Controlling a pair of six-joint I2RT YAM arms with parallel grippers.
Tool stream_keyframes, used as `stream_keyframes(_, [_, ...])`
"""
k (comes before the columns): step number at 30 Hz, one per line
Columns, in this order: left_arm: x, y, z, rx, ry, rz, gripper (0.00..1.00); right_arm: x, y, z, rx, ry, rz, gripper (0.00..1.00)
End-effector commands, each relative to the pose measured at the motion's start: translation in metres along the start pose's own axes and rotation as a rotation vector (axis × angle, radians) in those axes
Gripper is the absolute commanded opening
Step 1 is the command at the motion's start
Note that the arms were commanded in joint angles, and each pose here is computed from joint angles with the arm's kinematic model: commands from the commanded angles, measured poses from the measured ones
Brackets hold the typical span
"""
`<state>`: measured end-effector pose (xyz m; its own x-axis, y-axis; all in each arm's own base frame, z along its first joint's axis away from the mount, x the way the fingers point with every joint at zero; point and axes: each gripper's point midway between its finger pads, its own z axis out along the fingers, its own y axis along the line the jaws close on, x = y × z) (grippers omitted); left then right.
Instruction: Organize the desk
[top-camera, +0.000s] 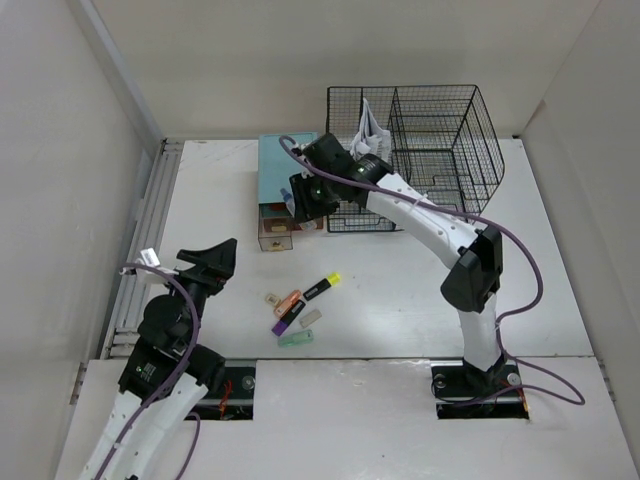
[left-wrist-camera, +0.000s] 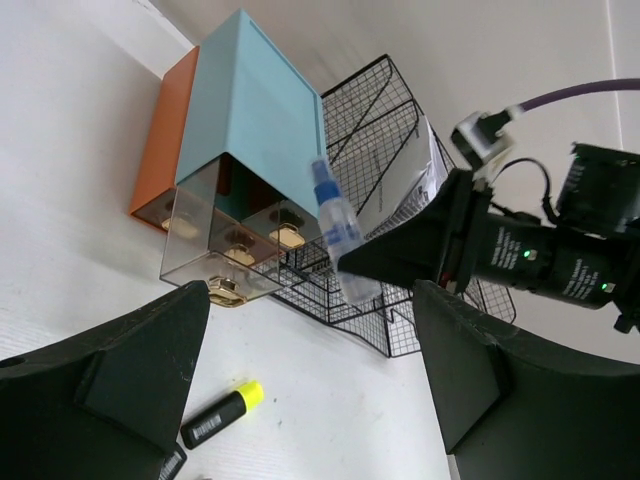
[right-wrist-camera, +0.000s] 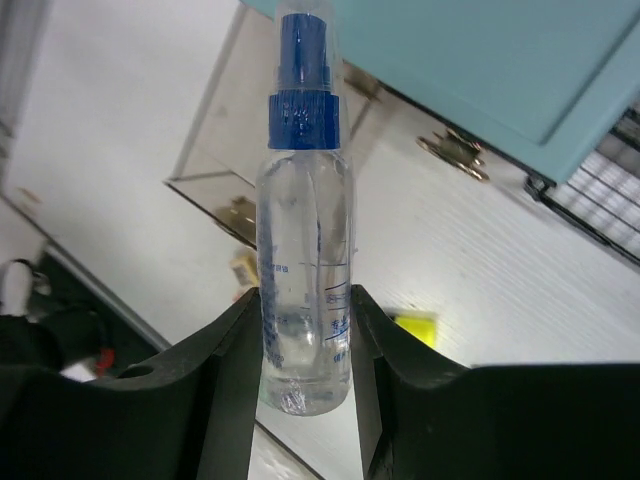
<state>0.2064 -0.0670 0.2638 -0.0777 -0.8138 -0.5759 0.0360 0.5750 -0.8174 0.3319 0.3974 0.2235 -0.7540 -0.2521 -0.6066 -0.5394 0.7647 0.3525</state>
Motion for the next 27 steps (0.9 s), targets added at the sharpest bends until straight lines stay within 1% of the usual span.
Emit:
stream_keyframes(1, [-0.011, -0.006, -0.003, 0.019, -0.038, 0.0, 0.8, 0.005, -0.004, -0.01, 0.075, 0.015, -0.076, 0.0])
stream_keyframes(5, [-0.011, -0.006, -0.003, 0.019, -0.038, 0.011, 0.8, 0.014, 0.015, -0.012, 0.031, 0.031, -0.109, 0.0])
stream_keyframes(9, [-0.013, -0.006, -0.004, 0.02, -0.05, 0.007, 0.8, 0.022, 0.024, -0.011, -0.006, 0.056, -0.115, 0.0])
stream_keyframes(10, [-0.013, -0.006, -0.004, 0.02, -0.05, 0.007, 0.8, 0.031, 0.029, -0.009, -0.021, 0.084, -0.12, 0.0])
stream_keyframes(20, [-0.013, -0.001, -0.009, 0.022, -0.051, 0.006, 0.8, 0.049, 0.044, -0.004, -0.117, 0.156, -0.144, 0.0])
stream_keyframes(22, [-0.013, -0.001, -0.009, 0.021, -0.051, 0.006, 0.8, 0.046, 0.049, -0.003, -0.145, 0.154, -0.173, 0.0])
stream_keyframes(24, [-0.013, -0.001, -0.009, 0.021, -0.051, 0.015, 0.8, 0.043, 0.059, -0.004, -0.21, 0.15, -0.216, 0.0])
stream_keyframes(26, [-0.014, 0.0, -0.008, 0.016, -0.059, 0.015, 0.8, 0.034, 0.067, -0.005, -0.261, 0.115, -0.289, 0.0])
stream_keyframes(27, [-0.014, 0.0, -0.008, 0.016, -0.059, 0.015, 0.8, 0.024, 0.071, -0.007, -0.273, 0.078, -0.32, 0.0])
